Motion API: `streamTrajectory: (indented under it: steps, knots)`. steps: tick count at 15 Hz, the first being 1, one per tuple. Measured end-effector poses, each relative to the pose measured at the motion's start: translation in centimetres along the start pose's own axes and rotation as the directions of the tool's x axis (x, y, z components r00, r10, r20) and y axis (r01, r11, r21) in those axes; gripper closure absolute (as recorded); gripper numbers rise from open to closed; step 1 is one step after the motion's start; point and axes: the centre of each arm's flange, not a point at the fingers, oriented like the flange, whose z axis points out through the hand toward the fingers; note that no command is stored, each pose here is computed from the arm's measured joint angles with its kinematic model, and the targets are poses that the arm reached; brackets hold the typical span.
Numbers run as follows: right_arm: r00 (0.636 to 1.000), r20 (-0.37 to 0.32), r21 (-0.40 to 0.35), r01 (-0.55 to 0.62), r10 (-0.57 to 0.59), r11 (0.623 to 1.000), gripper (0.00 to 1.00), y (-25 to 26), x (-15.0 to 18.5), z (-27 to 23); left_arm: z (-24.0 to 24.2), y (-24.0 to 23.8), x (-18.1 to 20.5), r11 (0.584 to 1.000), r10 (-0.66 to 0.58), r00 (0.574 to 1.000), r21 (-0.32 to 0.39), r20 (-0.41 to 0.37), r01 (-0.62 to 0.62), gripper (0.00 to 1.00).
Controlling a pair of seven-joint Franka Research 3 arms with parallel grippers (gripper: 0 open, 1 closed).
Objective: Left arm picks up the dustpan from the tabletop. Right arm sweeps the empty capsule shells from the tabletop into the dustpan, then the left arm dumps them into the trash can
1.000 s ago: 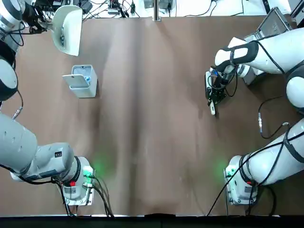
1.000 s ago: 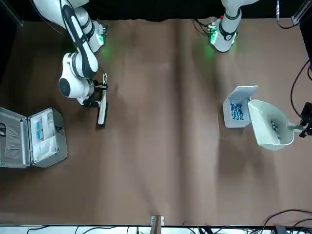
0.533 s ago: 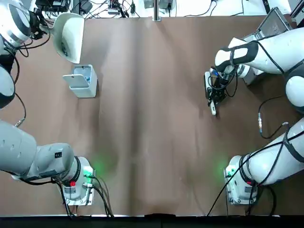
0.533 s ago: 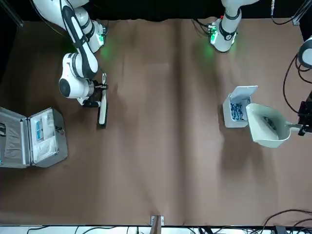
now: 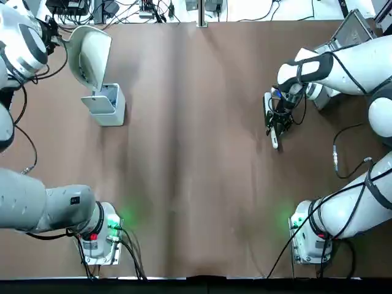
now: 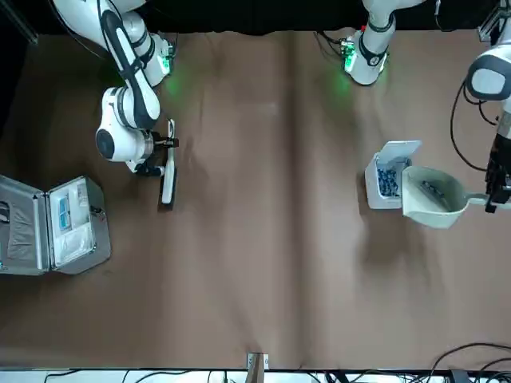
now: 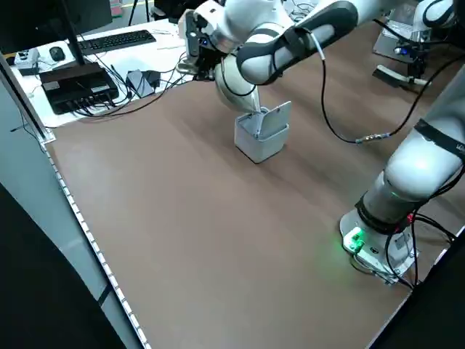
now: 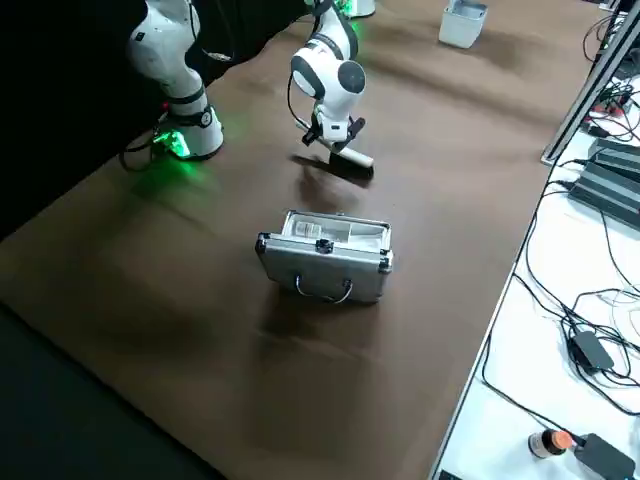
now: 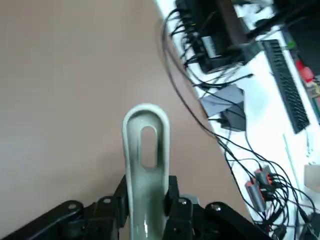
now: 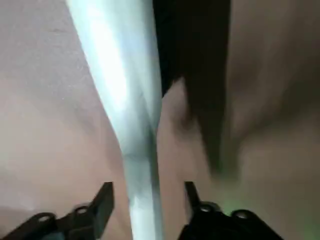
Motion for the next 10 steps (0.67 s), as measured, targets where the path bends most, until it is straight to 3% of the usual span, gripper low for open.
streamTrajectory:
  steps: [3, 7, 10]
  knots:
    - [1.0, 0.02, 0.021, 0.003, -0.004, 1.0, 0.04, -0.4, 0.5, -1.9, -1.1, -0.3, -3.3, 0.994, 0.087, 0.994, -0.06, -0.072, -0.092, 0.67]
    - [0.999, 0.036, 0.058, 0.034, -0.036, 0.998, 0.02, -3.0, 1.5, -8.2, -1.9, -1.7, -5.6, 0.968, 0.225, 0.959, -0.077, -0.171, -0.241, 0.67]
    - [0.997, 0.012, -0.004, 0.075, -0.075, 0.997, 0.02, -4.2, 1.7, -17.1, -3.4, -1.3, -5.2, 0.949, 0.283, 0.936, -0.08, -0.208, -0.305, 0.67]
